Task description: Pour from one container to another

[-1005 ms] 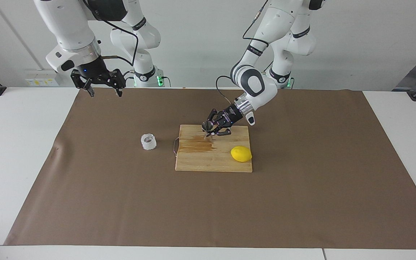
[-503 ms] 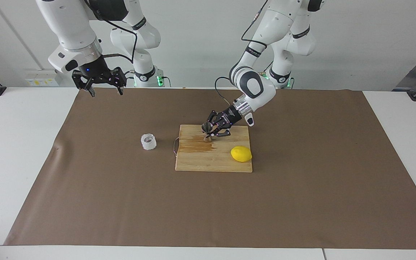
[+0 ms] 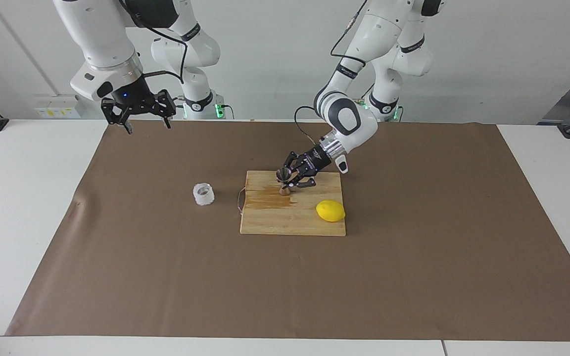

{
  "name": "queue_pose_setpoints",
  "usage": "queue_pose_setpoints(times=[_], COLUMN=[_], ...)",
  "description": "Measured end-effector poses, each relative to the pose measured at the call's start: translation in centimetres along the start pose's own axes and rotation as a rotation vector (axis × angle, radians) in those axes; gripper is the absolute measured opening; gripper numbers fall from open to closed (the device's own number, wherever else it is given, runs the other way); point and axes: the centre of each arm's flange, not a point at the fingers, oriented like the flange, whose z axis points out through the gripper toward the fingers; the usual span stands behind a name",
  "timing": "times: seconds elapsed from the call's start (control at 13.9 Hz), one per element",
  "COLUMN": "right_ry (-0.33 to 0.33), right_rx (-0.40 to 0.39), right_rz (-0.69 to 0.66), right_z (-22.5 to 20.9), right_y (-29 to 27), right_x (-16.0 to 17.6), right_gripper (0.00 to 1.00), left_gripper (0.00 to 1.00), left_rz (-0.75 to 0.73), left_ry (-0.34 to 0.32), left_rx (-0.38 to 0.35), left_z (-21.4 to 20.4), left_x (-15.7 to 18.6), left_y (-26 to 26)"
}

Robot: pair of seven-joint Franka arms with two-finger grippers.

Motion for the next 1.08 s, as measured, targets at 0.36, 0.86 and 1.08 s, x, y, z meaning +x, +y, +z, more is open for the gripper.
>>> queue_pose_setpoints(times=[0.36, 0.86, 1.08], right_ry=[-0.004, 0.039, 0.059], right_rx=[0.025, 0.041, 0.047], right_rz=[-0.22, -0.53, -0.65], right_z=[1.2, 4.2, 5.0], right_y=[-0.5, -1.2, -1.5], right_x=[-0.4, -1.8, -2.3], right_gripper=[1.0, 1.0, 1.0], left_gripper=[0.25, 0.34, 0.37], left_rz=[0.003, 0.008, 0.009], left_ry=[0.003, 0.003, 0.003], left_rx=[0.0, -0.002, -0.002], left_z=[0.1, 0.0, 0.0], left_x=[0.2, 0.2, 0.2], left_y=[0.0, 0.1, 0.1])
